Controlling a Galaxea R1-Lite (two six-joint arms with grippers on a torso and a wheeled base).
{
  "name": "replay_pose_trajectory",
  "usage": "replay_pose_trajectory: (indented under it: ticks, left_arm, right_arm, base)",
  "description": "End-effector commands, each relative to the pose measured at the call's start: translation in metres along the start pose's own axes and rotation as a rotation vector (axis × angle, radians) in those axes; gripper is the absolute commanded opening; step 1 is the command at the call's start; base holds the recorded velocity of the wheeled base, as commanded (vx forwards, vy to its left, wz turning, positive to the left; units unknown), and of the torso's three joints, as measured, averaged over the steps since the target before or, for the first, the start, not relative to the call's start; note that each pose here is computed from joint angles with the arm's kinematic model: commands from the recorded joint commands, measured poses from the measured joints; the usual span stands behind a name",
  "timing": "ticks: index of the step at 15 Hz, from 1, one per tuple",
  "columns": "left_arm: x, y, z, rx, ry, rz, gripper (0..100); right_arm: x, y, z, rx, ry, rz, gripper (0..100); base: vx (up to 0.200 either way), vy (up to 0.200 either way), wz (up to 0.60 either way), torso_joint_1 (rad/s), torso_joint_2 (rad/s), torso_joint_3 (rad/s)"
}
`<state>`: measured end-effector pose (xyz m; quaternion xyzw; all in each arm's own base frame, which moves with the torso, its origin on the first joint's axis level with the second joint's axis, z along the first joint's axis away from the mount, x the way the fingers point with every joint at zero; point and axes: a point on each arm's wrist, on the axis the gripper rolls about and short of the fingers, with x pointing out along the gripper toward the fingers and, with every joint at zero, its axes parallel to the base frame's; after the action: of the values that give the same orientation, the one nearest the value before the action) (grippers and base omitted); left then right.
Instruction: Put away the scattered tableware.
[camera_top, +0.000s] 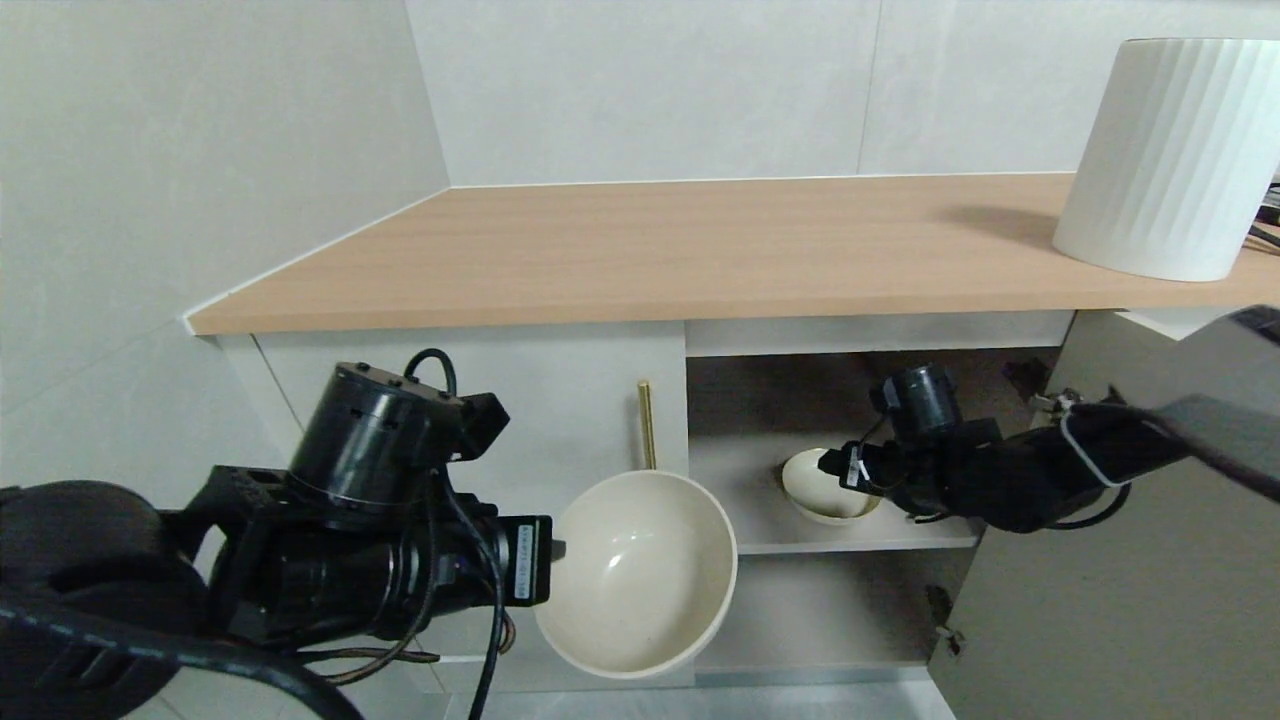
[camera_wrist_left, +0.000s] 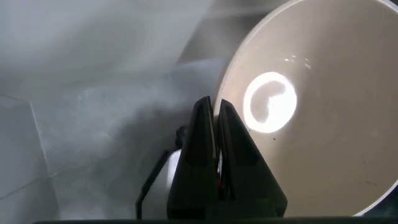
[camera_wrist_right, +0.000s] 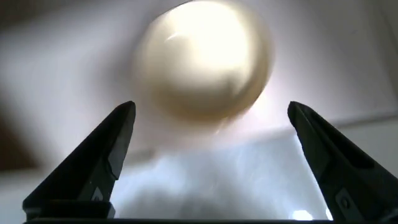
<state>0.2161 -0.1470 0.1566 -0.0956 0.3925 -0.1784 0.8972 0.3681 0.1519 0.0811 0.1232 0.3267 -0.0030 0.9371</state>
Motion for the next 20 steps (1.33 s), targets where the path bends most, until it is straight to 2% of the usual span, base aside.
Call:
replay_pose_trajectory:
  ticks: [1,3,5,7,10,13,17,18,20]
  left_arm:
    - [0.019,-0.009,-0.012,0.042,0.055,0.036,0]
    - [0.022,-0.010,-0.014,0.055,0.049,0.074,0]
    - [0.022,-0.014,-0.018,0.075,0.064,0.066,0]
    - [0.023,-0.016,-0.020,0.091,0.071,0.064,0]
    - [0.023,-0.017,-0.022,0.097,0.077,0.061,0]
    - [0.023,-0.019,-0.023,0.103,0.080,0.056,0]
    - [0.025,-0.019,-0.025,0.107,0.086,0.057,0]
    - [0.025,-0.019,-0.025,0.107,0.088,0.058,0]
    - [0.025,-0.019,-0.025,0.107,0.091,0.058,0]
  right_arm:
    - [-0.115,0.022,0.016,-0.068,0.068,0.236,100]
    - [-0.159,0.026,0.015,-0.109,0.155,0.384,100]
    - [-0.179,0.037,-0.004,-0.220,0.216,0.453,100]
    - [-0.180,0.047,-0.020,-0.283,0.240,0.455,100]
    - [-0.179,0.065,-0.044,-0.356,0.302,0.481,100]
    - [-0.159,0.076,-0.063,-0.398,0.311,0.383,100]
    - [-0.151,0.079,-0.068,-0.403,0.323,0.365,100]
    - [-0.151,0.079,-0.069,-0.403,0.326,0.365,0]
    - [-0.151,0.079,-0.069,-0.404,0.328,0.365,0]
  base:
    - [0.000,0.000,0.00,0.000,0.00,0.000]
    - [0.000,0.000,0.00,0.000,0.00,0.000]
    - [0.000,0.000,0.00,0.000,0.00,0.000]
    - [0.000,0.000,0.00,0.000,0.00,0.000]
    - [0.000,0.000,0.00,0.000,0.00,0.000]
    - [0.000,0.000,0.00,0.000,0.00,0.000]
    - [0.000,0.000,0.00,0.000,0.00,0.000]
    - [0.000,0.000,0.00,0.000,0.00,0.000]
    - [0.000,0.000,0.00,0.000,0.00,0.000]
